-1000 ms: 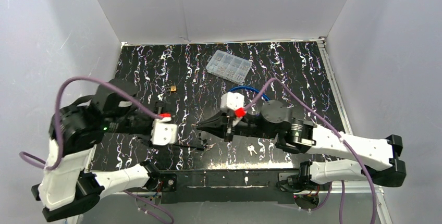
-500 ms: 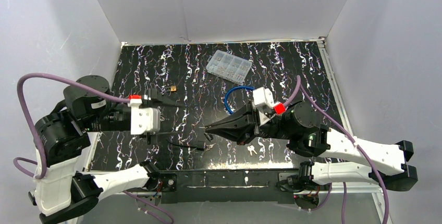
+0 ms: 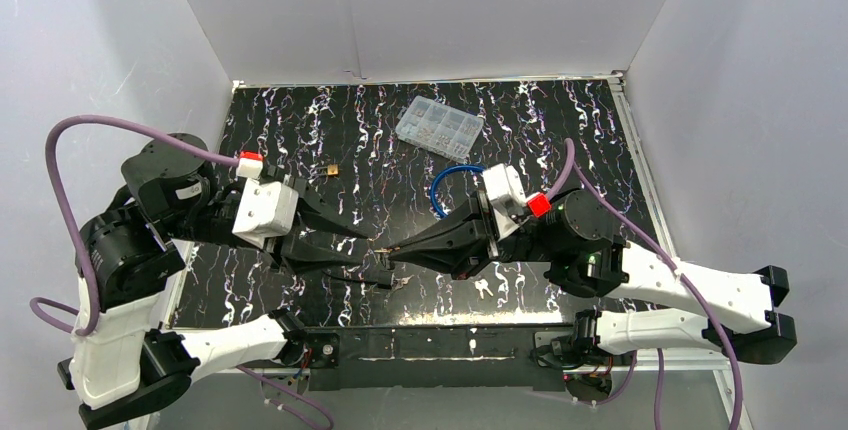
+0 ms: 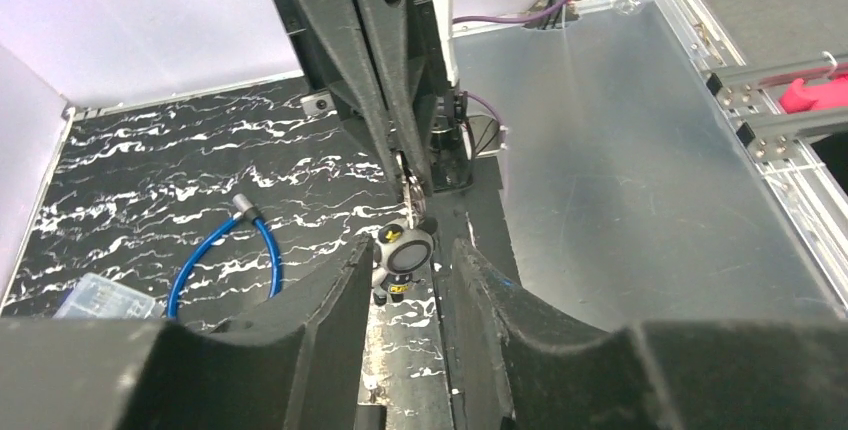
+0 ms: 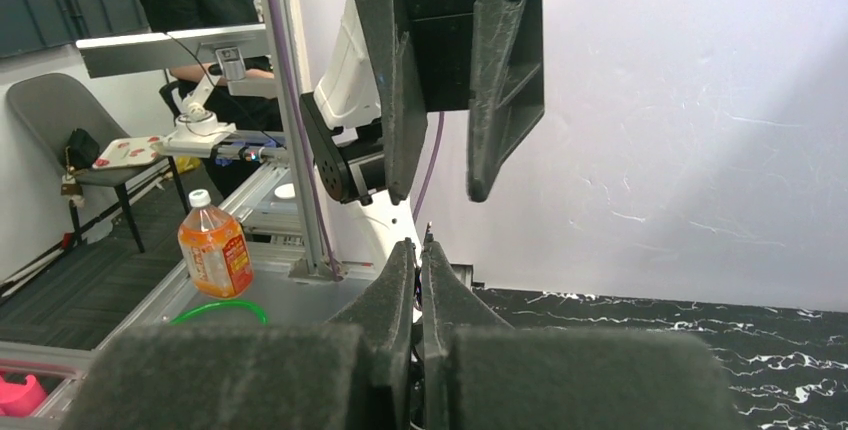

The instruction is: Unlock with the key

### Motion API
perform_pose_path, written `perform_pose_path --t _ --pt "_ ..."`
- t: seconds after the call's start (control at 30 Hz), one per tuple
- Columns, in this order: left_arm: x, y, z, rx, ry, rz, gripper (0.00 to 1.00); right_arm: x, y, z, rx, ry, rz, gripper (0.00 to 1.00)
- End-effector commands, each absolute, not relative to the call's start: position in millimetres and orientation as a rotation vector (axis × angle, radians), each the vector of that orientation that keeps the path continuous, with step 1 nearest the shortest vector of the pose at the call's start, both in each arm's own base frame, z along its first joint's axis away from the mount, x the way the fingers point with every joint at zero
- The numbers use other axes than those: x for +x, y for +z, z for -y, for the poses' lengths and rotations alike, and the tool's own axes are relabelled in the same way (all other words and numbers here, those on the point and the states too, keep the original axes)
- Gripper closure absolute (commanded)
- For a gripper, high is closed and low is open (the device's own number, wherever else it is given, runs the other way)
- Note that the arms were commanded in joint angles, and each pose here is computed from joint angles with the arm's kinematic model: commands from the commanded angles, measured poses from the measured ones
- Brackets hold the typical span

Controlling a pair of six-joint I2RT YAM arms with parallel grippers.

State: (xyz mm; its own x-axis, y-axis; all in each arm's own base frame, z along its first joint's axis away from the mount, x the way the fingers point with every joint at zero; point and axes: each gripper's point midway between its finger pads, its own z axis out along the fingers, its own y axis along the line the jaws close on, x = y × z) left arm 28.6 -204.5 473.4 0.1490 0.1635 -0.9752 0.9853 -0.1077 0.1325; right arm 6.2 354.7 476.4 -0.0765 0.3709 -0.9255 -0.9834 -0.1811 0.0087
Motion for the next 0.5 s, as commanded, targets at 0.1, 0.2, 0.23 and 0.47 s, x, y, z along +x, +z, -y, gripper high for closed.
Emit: perform_pose_path --t 0.1,0.2,0.23,0.47 --pt "14.2 477.5 206.0 1.478 -1.201 -1.170 0.58 -0.8 523.2 -341.4 -0.968 1.554 -0.721 0.99" --pt "14.4 475.4 206.3 1.475 -1.208 -1.180 0.47 -1.4 524.5 -342.5 -0.978 1.548 -0.714 0.99" --pt "14.6 475.6 206.5 1.475 -1.207 -1.180 0.45 -1.5 525.3 -343.0 -0.982 1.546 -0.712 0.99" --pt "33.8 482.0 212.1 1.412 -1.136 -1.210 0.46 -2.7 523.5 -348.2 -1.021 1.531 -0.720 0.99"
